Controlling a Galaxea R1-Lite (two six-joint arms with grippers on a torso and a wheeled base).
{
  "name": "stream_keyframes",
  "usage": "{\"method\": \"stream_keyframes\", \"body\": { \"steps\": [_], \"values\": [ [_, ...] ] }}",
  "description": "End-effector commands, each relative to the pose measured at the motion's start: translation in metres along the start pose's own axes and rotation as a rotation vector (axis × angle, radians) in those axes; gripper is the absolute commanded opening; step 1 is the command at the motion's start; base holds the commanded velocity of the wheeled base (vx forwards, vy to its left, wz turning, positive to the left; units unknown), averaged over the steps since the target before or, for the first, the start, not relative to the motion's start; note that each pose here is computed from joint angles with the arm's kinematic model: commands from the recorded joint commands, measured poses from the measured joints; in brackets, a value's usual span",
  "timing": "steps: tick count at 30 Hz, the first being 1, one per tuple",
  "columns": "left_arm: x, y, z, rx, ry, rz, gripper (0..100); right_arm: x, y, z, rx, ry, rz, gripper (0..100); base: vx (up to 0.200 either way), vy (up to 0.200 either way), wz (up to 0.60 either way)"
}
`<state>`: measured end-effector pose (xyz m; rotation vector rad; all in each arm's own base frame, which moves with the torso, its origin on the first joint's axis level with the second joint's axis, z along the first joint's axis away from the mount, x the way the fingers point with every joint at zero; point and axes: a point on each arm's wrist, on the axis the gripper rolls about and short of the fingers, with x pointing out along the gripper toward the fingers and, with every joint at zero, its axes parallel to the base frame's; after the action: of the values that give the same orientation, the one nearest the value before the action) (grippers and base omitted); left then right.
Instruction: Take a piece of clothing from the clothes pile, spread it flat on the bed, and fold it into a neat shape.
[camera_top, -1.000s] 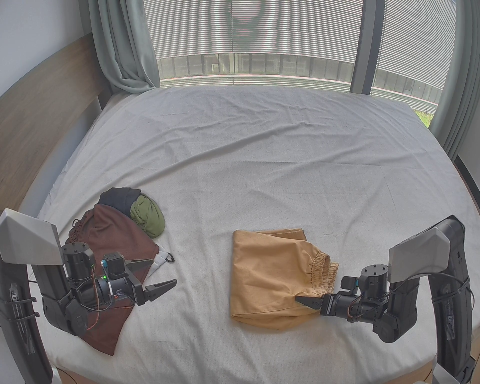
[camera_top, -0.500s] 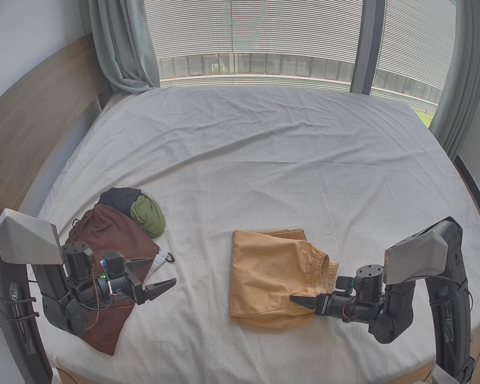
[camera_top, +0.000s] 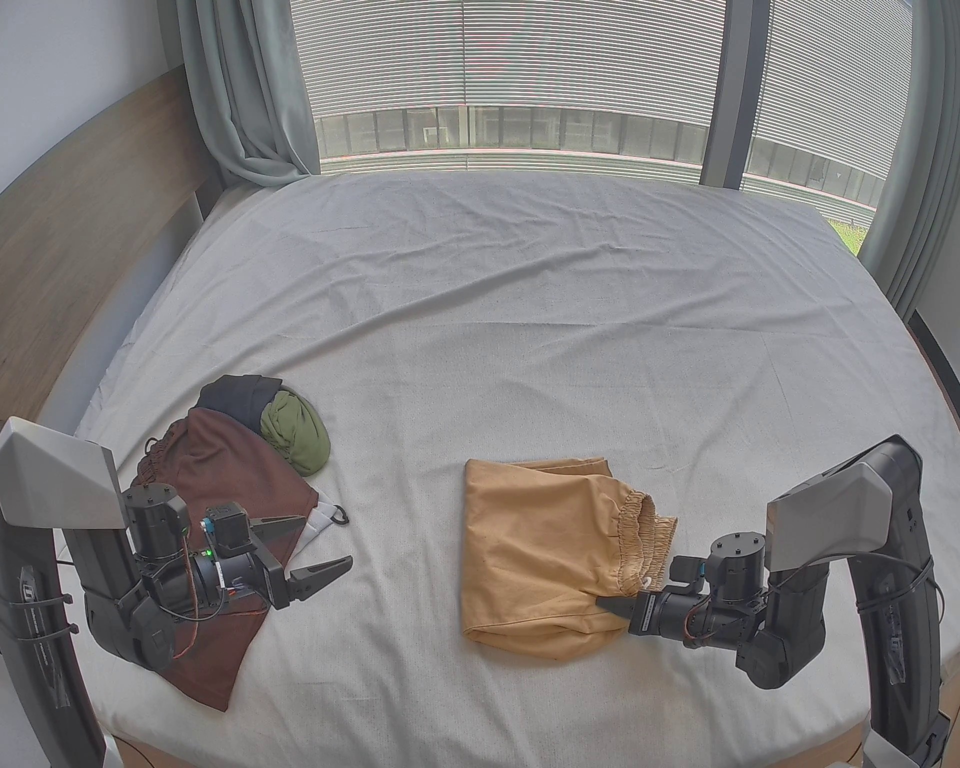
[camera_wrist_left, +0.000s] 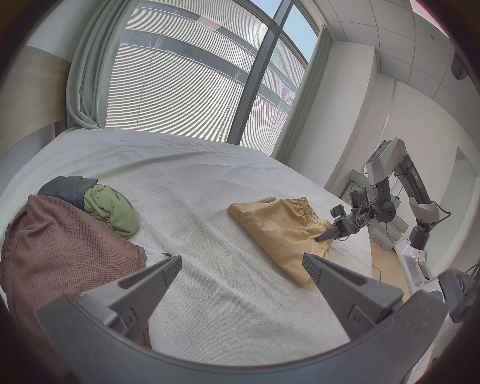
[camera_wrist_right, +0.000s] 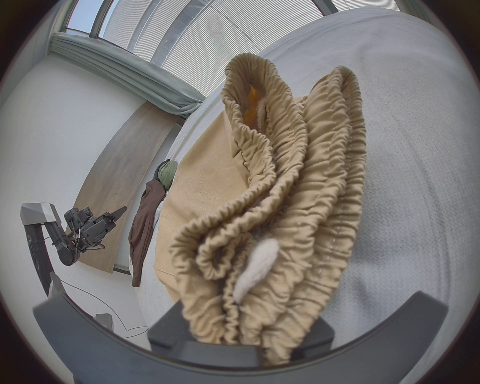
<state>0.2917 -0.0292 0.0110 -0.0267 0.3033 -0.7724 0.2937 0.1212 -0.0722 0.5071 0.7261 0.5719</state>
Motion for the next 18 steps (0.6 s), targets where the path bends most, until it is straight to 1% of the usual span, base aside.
{"method": "stream_keyframes", "body": {
  "steps": [1,8,13,18],
  "values": [
    [0.0,0.0,0.0,0.0,0.0,0.0,100,0.0,0.0,0.0,0.0,0.001,0.0,0,0.0,0.0,0.0],
    [0.0,0.0,0.0,0.001,-0.001,-0.001,100,-0.004,0.006,0.005,-0.009,-0.013,0.017,0,0.0,0.0,0.0],
    [0.0,0.0,0.0,0.001,-0.002,0.0,100,-0.013,0.021,0.016,-0.032,-0.043,0.052,0,0.0,0.0,0.0],
    [0.001,0.0,0.0,-0.001,0.0,-0.002,100,-0.026,0.045,0.034,-0.075,-0.101,0.117,0,0.0,0.0,0.0]
  ]
}}
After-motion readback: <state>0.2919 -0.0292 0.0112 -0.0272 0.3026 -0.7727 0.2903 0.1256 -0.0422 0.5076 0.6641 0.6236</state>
